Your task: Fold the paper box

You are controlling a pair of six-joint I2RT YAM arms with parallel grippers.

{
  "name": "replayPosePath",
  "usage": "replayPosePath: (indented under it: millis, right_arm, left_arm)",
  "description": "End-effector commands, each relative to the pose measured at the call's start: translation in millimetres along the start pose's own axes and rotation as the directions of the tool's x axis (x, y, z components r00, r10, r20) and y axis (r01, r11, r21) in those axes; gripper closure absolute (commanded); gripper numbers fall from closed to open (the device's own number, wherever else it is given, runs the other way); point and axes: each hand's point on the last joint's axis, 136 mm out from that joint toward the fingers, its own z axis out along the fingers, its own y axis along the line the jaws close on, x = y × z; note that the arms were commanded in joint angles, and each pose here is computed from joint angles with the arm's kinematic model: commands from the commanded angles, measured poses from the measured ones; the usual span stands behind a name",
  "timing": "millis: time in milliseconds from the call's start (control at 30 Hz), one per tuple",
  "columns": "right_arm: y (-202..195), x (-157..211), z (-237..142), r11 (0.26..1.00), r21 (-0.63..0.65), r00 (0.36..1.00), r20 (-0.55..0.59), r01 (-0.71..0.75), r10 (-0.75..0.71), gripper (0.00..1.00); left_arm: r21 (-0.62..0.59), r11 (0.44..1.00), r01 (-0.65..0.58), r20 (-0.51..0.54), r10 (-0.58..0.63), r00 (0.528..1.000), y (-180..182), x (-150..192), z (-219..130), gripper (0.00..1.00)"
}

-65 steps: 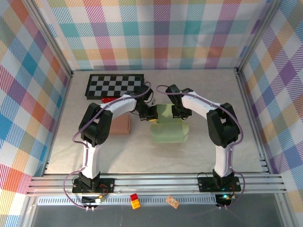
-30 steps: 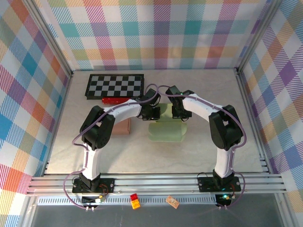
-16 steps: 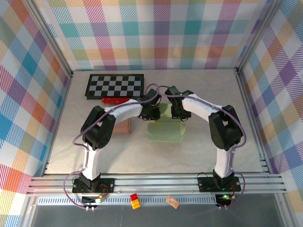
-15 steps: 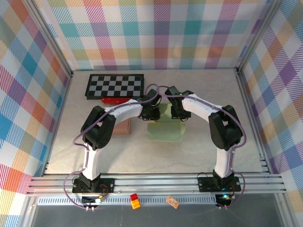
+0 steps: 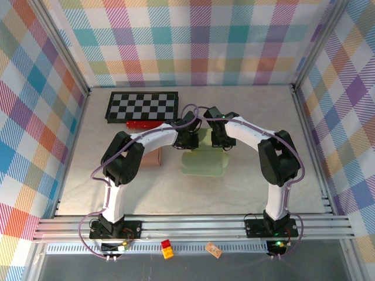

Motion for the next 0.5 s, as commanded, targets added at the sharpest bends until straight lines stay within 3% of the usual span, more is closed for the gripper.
replayPosePath:
  millis: [0, 100, 267, 467]
  right_arm:
    - [-3, 8, -6, 1.0, 0.017, 0.999, -0.034, 0.02, -0.02, 1.0]
    - [-4, 8, -6, 1.0, 0.018, 0.999, -0.034, 0.022, -0.022, 1.0]
    - [-3, 10, -5, 1.0, 0.01, 0.999, -0.038, 0.028, -0.028, 1.0]
    - [0, 8, -7, 0.999, 0.001, 0.999, -0.039, 0.036, -0.036, 1.0]
  left_arm:
    - [-0.114, 0.993, -0.002, -0.024, -0.001, 1.0, 24, 12, 9, 0.82]
    - [-0.116, 0.993, 0.0, -0.023, -0.003, 1.0, 24, 12, 9, 0.85]
    - [-0.033, 0.999, 0.005, 0.05, -0.003, 0.999, 5, -8, -17, 0.65]
    - [0.071, 0.997, 0.005, 0.055, -0.009, 0.998, -11, -22, -37, 0.55]
